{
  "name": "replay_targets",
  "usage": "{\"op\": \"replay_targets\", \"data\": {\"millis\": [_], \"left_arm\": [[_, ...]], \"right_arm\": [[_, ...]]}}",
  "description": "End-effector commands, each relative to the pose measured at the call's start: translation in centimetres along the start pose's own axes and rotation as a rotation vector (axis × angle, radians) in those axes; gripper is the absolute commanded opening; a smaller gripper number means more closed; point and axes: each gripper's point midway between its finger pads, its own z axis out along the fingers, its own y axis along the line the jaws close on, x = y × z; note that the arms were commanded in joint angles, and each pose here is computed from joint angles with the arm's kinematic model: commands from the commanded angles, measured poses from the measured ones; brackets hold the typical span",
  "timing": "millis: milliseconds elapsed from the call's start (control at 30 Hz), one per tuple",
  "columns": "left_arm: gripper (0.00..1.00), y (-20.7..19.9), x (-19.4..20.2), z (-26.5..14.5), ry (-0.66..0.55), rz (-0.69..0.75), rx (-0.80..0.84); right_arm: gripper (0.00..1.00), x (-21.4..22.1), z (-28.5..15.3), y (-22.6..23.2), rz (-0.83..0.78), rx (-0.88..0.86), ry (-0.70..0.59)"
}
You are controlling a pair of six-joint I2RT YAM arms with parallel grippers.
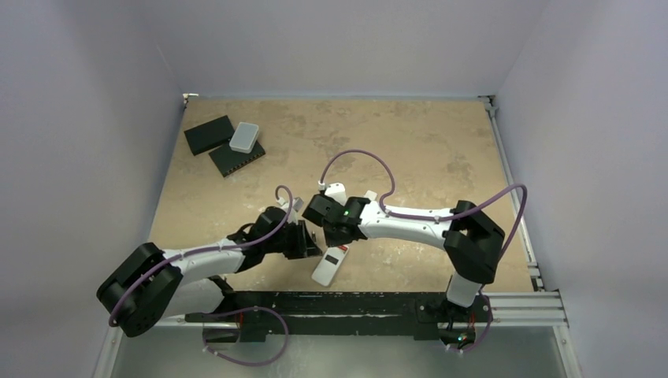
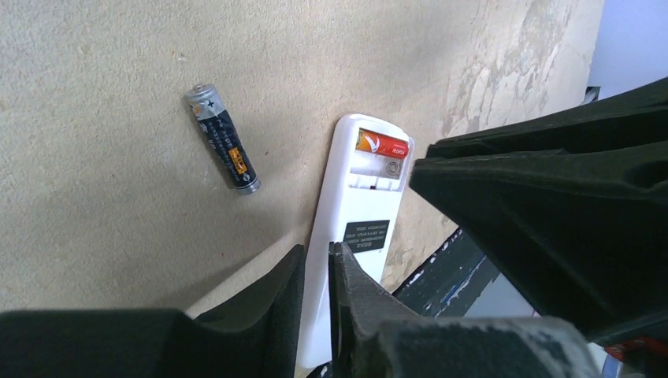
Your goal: Load the batteries into the remote control
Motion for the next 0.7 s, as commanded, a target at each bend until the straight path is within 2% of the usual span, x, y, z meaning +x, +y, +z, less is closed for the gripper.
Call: {"op": "replay_targets", "data": {"millis": [0,133,267,667], "left_arm": [[0.20,-1.7,-1.0,-0.2,-0.004,0.031,0.036],[0.32,-1.8,-0.9,-0.4,0.009,0.027,0.026],[0.35,-1.3,-0.4,-0.8,0.022,0.025,0.005],[0.37,-0.9,0.1,-2.1,0.016,0.011,-0.017]], "right_arm": [[0.25,0.0,1.0,0.4,-0.033,-0.005,-0.007],[0.36,-0.2,1.2,-0.5,-0.069,0.029,-0.018],[0.42,-0.4,1.1,-1.1,-0.110,0.024,-0.029],[0.42,0.2,1.7,-1.8,-0.203,-0.083,-0.010]]}}
